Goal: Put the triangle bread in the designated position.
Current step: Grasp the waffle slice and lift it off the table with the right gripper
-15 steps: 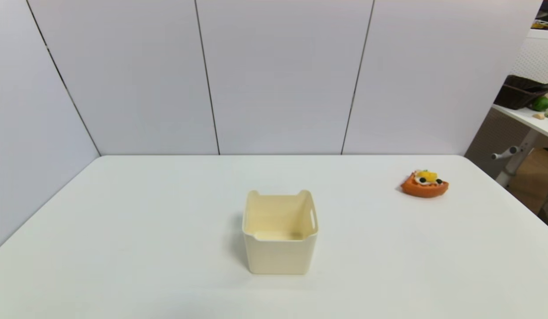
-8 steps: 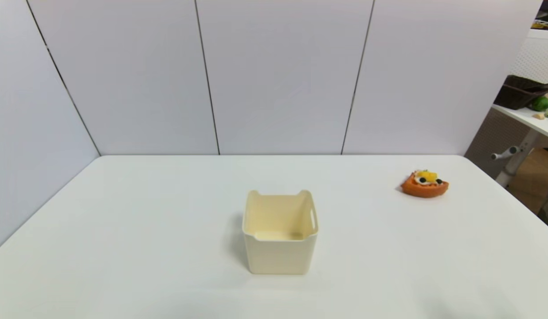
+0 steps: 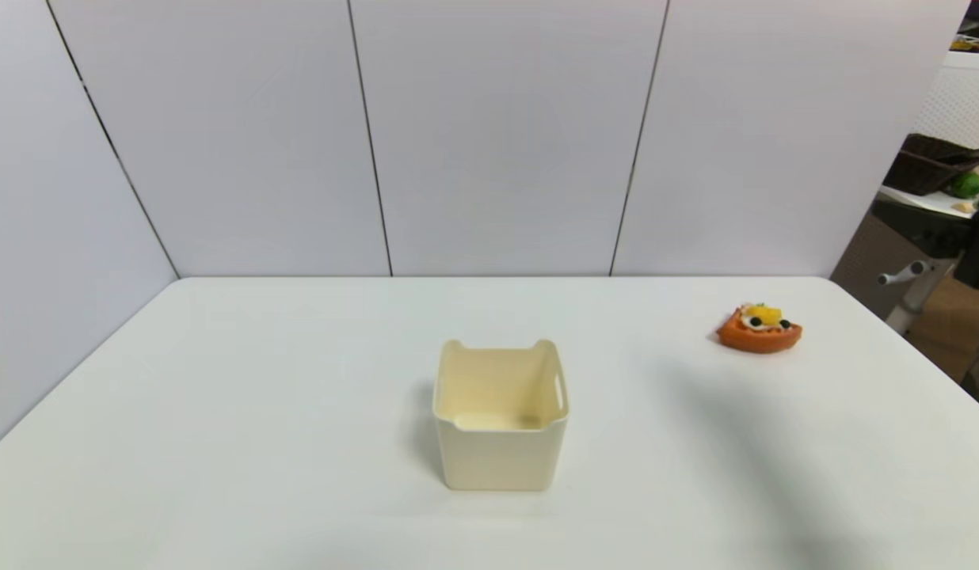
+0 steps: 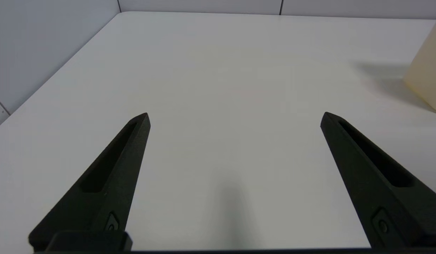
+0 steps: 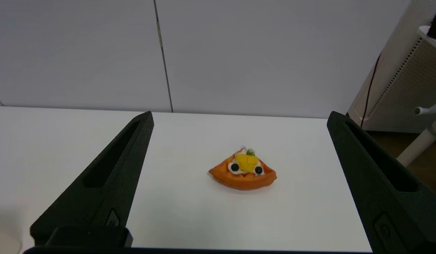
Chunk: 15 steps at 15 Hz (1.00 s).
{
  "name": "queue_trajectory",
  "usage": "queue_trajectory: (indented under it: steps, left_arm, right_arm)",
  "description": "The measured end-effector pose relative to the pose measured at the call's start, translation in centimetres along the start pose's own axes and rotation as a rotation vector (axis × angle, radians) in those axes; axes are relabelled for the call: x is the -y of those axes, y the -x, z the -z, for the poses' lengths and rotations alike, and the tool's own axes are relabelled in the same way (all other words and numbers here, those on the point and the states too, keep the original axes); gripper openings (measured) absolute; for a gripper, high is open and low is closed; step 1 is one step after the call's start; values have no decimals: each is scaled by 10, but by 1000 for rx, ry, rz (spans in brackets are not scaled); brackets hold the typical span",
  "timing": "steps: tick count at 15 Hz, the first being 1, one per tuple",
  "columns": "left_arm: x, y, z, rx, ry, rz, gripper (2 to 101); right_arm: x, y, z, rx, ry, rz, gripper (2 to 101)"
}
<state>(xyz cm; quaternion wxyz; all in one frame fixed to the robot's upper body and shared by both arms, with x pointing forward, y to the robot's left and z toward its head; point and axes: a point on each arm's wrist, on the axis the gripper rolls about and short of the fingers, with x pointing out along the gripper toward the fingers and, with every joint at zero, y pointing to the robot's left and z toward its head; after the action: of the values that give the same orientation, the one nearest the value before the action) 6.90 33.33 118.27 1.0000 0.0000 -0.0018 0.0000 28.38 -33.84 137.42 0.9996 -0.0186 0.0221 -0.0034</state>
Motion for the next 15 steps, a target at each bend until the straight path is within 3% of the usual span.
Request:
queue_trajectory:
  steps: [4,7,8,10,12,14,15]
  left_arm:
    - [0,0,0,0,0,0,979]
    - [0,0,0,0,0,0,979]
    - [0,0,0,0,0,0,979]
    - [0,0,0,0,0,0,979]
    - [0,0,0,0,0,0,979]
    - [0,0,0,0,0,0,979]
    - [0,0,0,0,0,0,979]
  right_arm:
    - [6,-68,-15,-175,33,5,973]
    - [14,-95,-7,-400,84,-61,973]
    - [20,-100,2,-476,128,-102,973]
    - [37,-106,15,-535,226,-215,973]
    - [55,-109,29,-559,313,-388,973]
    - [66,-113,41,-580,366,-525,973]
    - [69,-116,47,-595,375,-548,973]
